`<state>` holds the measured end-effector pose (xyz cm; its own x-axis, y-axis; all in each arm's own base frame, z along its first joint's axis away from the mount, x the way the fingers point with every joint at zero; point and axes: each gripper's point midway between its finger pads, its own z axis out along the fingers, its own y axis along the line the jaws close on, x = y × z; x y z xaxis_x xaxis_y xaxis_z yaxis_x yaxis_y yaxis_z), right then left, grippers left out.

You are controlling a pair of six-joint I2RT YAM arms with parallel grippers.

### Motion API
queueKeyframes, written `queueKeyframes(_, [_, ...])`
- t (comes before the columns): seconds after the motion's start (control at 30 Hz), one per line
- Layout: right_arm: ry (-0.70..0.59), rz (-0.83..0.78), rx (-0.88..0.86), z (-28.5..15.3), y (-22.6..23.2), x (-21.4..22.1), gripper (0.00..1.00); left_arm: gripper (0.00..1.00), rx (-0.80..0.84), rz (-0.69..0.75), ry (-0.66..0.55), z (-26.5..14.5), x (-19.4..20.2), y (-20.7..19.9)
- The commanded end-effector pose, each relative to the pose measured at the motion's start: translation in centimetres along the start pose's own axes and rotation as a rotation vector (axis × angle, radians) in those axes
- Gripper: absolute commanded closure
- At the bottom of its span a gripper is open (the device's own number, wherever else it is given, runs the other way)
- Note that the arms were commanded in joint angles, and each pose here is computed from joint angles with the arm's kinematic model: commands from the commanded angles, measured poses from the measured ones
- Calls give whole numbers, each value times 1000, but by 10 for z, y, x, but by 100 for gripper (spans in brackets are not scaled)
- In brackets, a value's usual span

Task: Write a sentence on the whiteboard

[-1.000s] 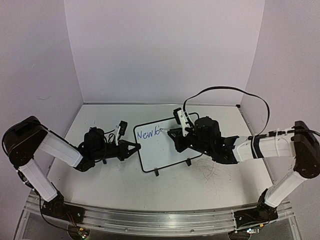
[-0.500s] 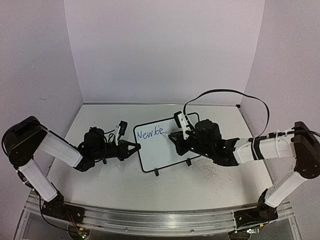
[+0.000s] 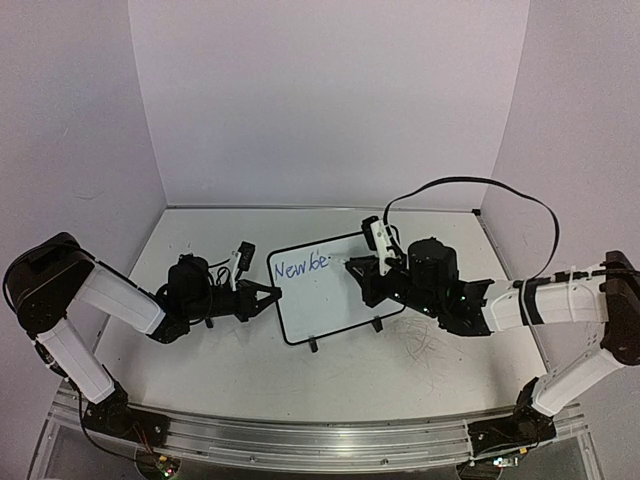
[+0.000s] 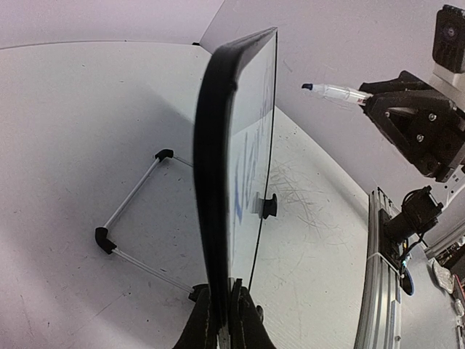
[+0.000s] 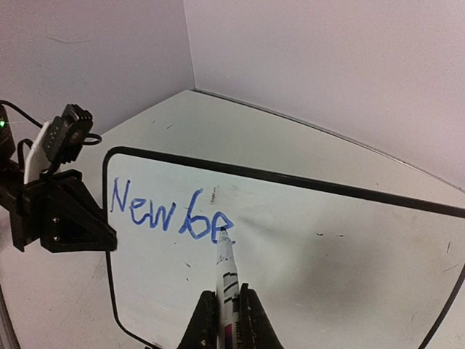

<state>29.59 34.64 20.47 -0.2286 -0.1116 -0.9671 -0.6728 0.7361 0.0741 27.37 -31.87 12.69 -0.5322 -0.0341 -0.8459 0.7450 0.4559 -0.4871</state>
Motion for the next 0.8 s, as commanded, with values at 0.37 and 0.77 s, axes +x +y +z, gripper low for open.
queueKeyframes(0.37, [-36,37,94,9,-19,-14,100,100,-68,-1,80,-2,21,13])
queueKeyframes(0.77, [-24,33,105,15,-21,-10,100,100,-63,0,80,-2,21,12])
